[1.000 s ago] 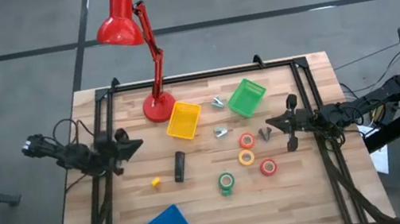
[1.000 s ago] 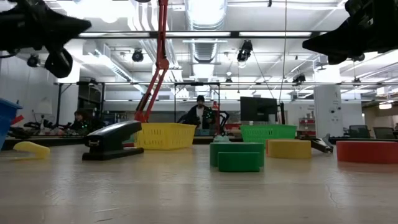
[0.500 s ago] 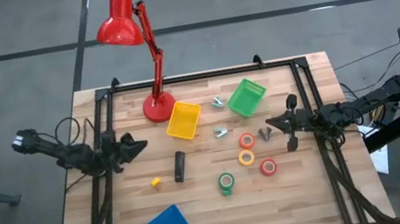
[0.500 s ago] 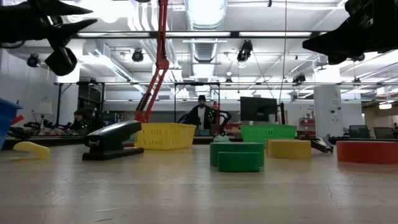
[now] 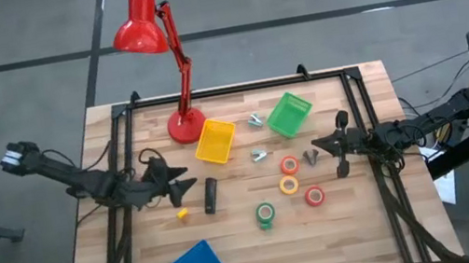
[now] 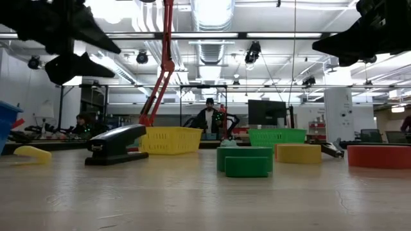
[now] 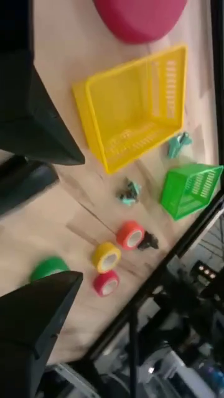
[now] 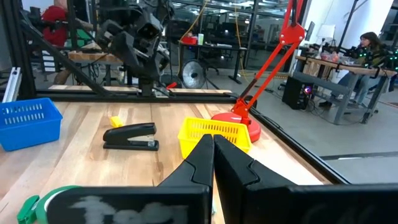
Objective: Pick and place Stapler, Stapler remover, tape
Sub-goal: Put the black stapler into the yellow bin
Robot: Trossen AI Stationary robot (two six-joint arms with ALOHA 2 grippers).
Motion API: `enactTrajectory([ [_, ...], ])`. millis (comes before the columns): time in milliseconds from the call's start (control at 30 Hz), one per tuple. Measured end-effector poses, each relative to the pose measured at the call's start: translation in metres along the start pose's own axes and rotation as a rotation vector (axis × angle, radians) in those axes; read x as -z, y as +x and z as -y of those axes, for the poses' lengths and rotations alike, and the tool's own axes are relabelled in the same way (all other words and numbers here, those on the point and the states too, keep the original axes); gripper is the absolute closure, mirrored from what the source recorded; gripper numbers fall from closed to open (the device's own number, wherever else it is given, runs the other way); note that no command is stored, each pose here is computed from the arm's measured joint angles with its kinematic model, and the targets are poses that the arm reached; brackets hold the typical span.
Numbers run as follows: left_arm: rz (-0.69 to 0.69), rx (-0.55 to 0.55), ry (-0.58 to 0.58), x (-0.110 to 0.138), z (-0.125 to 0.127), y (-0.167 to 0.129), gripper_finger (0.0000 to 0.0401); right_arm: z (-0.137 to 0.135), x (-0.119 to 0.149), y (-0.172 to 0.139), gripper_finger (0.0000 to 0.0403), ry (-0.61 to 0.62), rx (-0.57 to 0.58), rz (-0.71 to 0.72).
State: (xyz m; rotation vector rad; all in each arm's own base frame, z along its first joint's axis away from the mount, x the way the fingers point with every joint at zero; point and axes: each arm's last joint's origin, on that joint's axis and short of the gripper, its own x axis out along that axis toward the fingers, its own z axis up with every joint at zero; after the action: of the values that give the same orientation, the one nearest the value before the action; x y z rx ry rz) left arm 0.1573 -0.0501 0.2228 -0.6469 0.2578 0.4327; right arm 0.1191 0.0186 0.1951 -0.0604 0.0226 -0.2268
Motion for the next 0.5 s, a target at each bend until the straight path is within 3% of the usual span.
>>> enactTrajectory([
  [500,-0.148,-0.214,0.126,0.025,0.027,0.043,0.0105,0.000,0.000,0.000,0.0394,-0.001,0.000,0.000],
])
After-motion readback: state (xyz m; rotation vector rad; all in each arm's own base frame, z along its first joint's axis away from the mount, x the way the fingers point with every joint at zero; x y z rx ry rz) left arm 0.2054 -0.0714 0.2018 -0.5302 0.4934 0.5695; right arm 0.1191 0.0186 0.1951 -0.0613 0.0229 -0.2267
